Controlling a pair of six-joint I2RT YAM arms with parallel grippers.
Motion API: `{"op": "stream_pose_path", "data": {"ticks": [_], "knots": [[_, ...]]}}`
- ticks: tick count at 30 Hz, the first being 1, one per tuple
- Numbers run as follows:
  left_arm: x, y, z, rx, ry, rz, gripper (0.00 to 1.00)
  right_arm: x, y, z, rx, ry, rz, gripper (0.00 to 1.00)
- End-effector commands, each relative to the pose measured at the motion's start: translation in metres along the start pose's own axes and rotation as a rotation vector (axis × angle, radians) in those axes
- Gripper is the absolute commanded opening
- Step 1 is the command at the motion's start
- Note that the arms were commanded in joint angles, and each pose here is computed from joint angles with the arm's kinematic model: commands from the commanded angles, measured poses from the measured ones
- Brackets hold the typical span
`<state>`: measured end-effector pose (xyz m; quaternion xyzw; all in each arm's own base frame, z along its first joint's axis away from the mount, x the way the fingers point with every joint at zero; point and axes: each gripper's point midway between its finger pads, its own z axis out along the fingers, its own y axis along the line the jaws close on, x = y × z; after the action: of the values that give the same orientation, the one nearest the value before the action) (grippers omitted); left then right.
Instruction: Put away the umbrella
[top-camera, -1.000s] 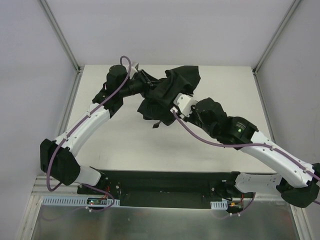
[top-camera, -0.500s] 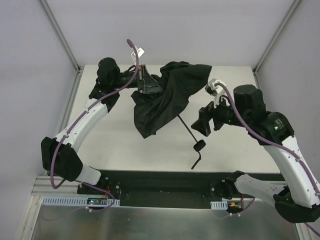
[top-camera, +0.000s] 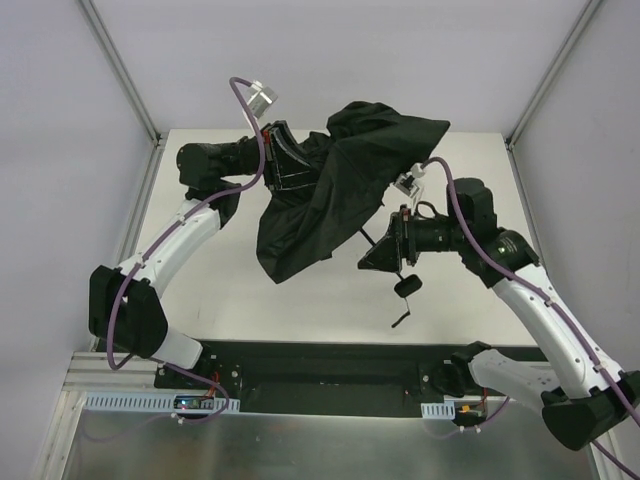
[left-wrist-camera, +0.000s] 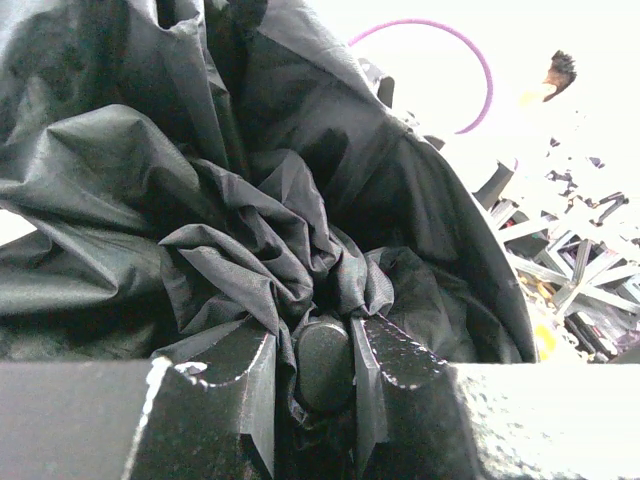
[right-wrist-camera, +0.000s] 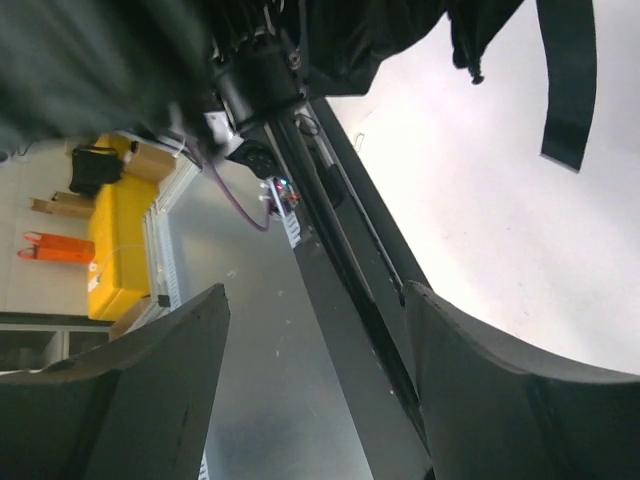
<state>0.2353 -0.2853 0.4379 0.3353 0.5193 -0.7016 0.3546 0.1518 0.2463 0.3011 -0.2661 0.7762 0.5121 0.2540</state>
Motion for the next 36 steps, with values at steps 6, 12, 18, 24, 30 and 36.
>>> {"op": "stream_pose_path", "data": {"ticks": [6, 12, 18, 24, 30, 36], "knots": [[-0.033, -0.048, 0.004, 0.116, -0.058, 0.192, 0.00, -0.023, 0.043, -0.008, -0.244, -0.188, 0.033, 0.73], [-0.033, -0.057, 0.004, 0.129, -0.073, 0.194, 0.00, -0.041, 0.052, -0.006, -0.280, -0.210, 0.005, 0.32], [-0.024, -0.028, 0.001, -0.034, -0.059, 0.095, 0.35, -0.049, 0.028, -0.007, -0.079, -0.294, -0.081, 0.00], [-0.002, 0.033, -0.060, -0.608, -0.150, 0.037, 0.80, -0.047, -0.026, -0.027, 0.266, -0.364, -0.161, 0.00], [0.030, 0.055, -0.132, -1.006, -0.225, -0.113, 0.80, -0.052, -0.065, -0.025, 0.435, -0.339, -0.232, 0.00], [0.022, 0.049, -0.151, -1.134, -0.321, -0.209, 0.71, -0.055, -0.091, -0.012, 0.596, -0.203, -0.381, 0.00]]}}
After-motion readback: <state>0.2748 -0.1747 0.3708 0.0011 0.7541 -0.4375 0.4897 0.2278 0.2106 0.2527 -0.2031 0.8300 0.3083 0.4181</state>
